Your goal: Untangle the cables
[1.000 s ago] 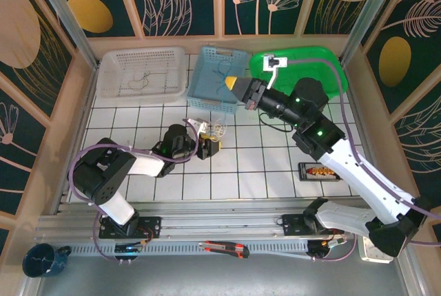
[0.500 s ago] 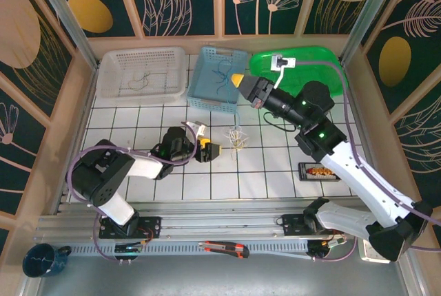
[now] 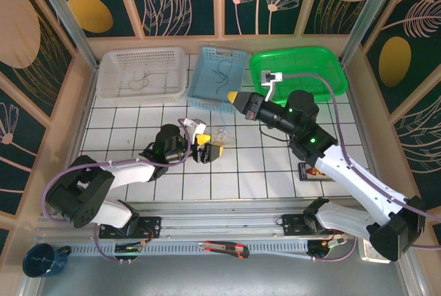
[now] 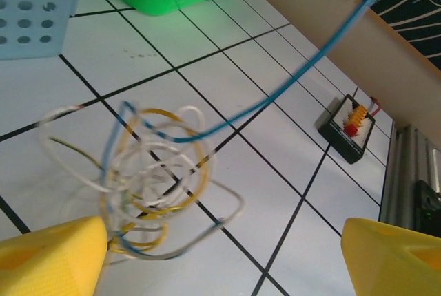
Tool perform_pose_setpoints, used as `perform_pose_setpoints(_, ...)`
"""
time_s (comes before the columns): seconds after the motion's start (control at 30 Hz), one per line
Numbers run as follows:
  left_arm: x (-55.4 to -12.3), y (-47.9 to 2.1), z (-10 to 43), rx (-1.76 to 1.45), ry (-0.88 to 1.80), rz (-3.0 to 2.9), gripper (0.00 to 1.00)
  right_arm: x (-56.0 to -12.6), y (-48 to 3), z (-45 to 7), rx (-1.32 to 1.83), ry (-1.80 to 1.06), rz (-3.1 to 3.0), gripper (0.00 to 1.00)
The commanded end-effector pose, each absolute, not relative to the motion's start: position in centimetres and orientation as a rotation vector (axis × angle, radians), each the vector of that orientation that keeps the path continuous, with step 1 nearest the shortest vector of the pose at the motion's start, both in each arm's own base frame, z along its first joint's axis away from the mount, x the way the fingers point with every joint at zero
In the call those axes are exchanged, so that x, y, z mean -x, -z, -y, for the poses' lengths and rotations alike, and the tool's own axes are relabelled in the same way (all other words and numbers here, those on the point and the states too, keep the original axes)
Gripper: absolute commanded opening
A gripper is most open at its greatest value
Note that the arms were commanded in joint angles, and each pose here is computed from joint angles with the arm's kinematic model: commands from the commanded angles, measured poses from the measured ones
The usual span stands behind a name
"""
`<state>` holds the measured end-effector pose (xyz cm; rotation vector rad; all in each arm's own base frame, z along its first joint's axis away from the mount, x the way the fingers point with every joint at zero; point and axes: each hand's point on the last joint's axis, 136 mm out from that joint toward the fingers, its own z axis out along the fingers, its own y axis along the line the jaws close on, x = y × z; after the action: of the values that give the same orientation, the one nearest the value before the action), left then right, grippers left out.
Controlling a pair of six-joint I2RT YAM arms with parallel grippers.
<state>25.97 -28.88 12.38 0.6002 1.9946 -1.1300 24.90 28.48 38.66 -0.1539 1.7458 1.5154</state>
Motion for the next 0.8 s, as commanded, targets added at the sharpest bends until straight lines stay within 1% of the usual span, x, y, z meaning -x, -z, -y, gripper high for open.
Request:
perform_pose_setpoints(0.0,-25.7,-14.6,30.2,-0.666,1.183,-1.927,0.88,-24.6,-39.3,-28.8,0.168,-1.526,-1.710,0.00)
perform_pose_setpoints(0.3,-28.2,-15.8,31.5,-0.631,1.157,-1.874,0.87,-24.0,-39.3,-30.5,0.214,-1.559,-1.718,0.00)
perform_pose_setpoints(0.43,-28.9,-15.5,32.4,-0.629,1.169,-1.870,0.83,-23.4,-39.9,-31.1,0.234,-1.578,-1.709,0.00)
perform_pose_setpoints(0.5,-29.1,-15.1,32.8,-0.634,1.174,-1.877,0.78,-23.1,-40.5,-31.3,0.246,-1.589,-1.696,0.00)
perform_pose_setpoints(0.6,-29.2,-14.2,33.0,-0.639,1.178,-1.890,0.65,-22.7,-41.8,-31.4,0.258,-1.605,-1.665,0.00)
perform_pose_setpoints(0.67,-29.1,-13.4,33.0,-0.637,1.182,-1.904,0.55,-22.5,-43.0,-31.3,0.267,-1.612,-1.636,0.00)
perform_pose_setpoints(0.77,-28.7,-11.8,32.8,-0.638,1.190,-1.936,0.45,-22.4,-45.4,-30.7,0.277,-1.597,-1.577,0.00)
